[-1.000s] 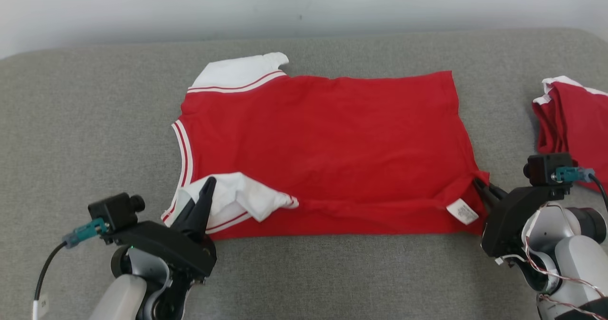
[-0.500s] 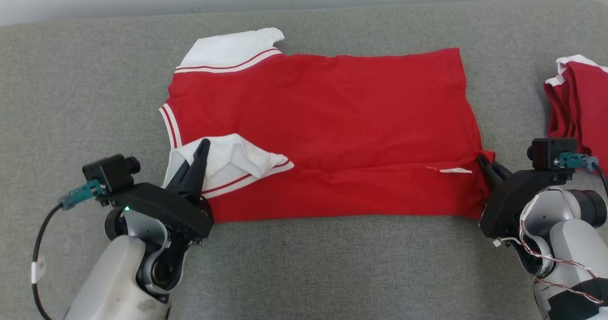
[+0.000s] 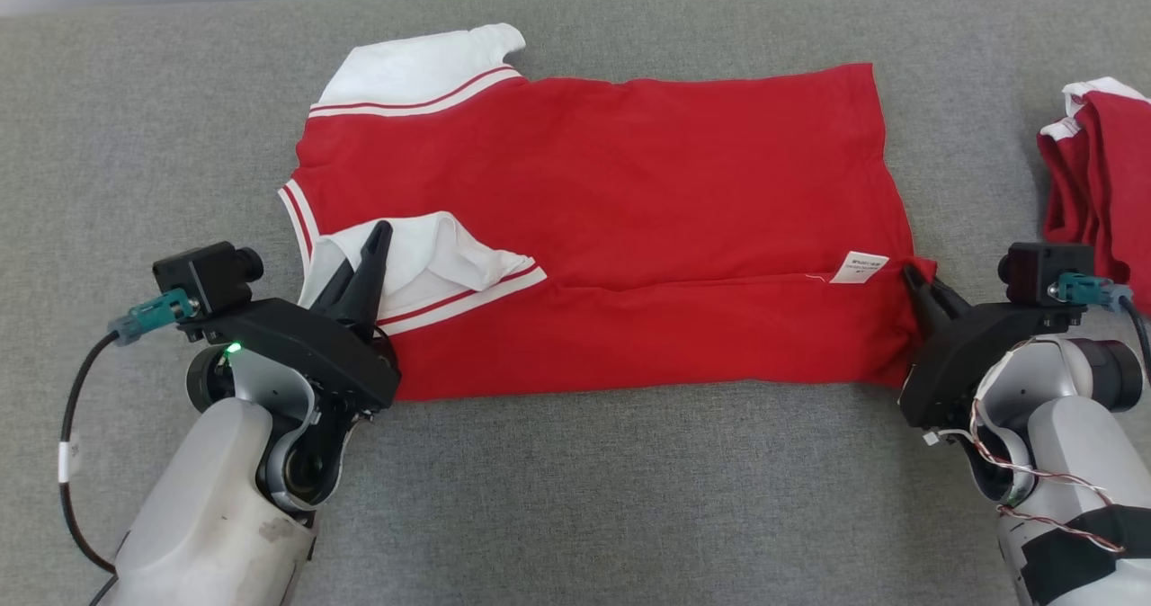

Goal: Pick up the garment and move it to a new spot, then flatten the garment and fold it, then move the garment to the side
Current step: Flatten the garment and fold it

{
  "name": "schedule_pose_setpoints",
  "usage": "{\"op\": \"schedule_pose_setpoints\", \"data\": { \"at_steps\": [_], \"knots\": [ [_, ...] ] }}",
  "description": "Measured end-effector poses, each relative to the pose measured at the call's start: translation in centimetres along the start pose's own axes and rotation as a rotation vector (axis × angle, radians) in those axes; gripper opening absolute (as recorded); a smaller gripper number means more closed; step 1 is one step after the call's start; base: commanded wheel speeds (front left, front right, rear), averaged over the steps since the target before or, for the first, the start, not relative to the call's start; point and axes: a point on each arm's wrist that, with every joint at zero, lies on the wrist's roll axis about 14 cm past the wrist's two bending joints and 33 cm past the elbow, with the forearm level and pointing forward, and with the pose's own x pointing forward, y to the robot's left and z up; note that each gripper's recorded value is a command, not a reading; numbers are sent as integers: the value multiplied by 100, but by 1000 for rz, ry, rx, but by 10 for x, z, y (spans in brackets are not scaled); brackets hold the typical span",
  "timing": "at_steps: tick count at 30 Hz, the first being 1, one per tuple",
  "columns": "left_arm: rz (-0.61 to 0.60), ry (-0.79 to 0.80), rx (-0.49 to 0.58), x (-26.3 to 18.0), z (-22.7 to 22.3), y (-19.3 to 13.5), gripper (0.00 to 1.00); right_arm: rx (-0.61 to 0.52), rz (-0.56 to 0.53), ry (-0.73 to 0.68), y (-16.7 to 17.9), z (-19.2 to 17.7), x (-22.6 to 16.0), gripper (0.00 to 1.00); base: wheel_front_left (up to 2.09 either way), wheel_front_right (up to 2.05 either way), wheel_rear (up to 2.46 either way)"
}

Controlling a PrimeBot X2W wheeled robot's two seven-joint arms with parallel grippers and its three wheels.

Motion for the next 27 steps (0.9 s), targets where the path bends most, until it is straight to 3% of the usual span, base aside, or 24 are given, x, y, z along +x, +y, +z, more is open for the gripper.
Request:
{"op": "schedule_pose_setpoints", "data": {
  "at_steps": [1, 2, 10, 15, 23, 27],
  "knots": [
    [6, 7, -1, 1, -2, 1, 7, 2, 1, -2, 1, 0, 1, 76, 0, 0, 0],
    [15, 14, 3, 1, -5, 3, 100, 1, 1, -2, 2, -1, 1, 100, 0, 0, 0],
    [39, -61, 87, -7, 7, 6, 100, 21, 18, -71, 11, 15, -7, 100, 0, 0, 0],
    [53, -86, 169, -26, 9, 11, 100, 34, -14, -94, -2, 15, -26, 100, 0, 0, 0],
    [179, -33, 318, -69, -15, 42, 100, 35, -71, -135, -17, 10, -57, 100, 0, 0, 0],
    [232, -2, 377, -79, -25, 56, 100, 51, -63, -82, -9, -7, -58, 100, 0, 0, 0]
  ]
}}
